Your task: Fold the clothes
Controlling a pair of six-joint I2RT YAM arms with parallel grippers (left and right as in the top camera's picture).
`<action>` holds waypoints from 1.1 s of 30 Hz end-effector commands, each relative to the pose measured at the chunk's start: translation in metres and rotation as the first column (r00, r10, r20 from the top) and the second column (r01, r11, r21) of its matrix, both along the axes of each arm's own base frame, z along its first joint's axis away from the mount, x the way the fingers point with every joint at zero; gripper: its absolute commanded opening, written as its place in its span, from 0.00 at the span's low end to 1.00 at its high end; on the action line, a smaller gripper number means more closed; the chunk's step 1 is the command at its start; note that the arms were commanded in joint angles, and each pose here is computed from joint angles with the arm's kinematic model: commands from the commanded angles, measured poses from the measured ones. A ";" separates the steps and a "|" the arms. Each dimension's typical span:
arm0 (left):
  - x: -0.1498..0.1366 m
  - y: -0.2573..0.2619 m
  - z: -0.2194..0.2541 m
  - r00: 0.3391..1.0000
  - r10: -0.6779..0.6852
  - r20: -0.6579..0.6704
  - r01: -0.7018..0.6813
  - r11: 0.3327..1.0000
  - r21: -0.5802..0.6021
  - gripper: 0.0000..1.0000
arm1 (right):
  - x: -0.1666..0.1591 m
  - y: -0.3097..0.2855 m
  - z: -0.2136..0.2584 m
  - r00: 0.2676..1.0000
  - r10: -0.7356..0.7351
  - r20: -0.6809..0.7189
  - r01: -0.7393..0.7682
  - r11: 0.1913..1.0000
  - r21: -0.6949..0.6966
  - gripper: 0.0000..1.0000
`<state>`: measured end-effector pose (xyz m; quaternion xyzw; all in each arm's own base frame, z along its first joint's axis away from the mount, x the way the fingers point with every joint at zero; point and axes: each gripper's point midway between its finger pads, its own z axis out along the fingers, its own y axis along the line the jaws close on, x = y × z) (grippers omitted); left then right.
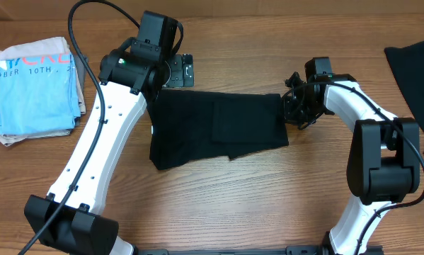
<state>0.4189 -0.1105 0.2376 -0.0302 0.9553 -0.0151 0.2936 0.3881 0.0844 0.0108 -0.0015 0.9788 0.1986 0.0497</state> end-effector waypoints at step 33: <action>0.002 0.004 -0.003 1.000 0.012 -0.002 -0.012 1.000 0.016 1.00 | 0.049 -0.105 0.182 0.958 -0.270 0.099 0.250 0.952 0.174 0.04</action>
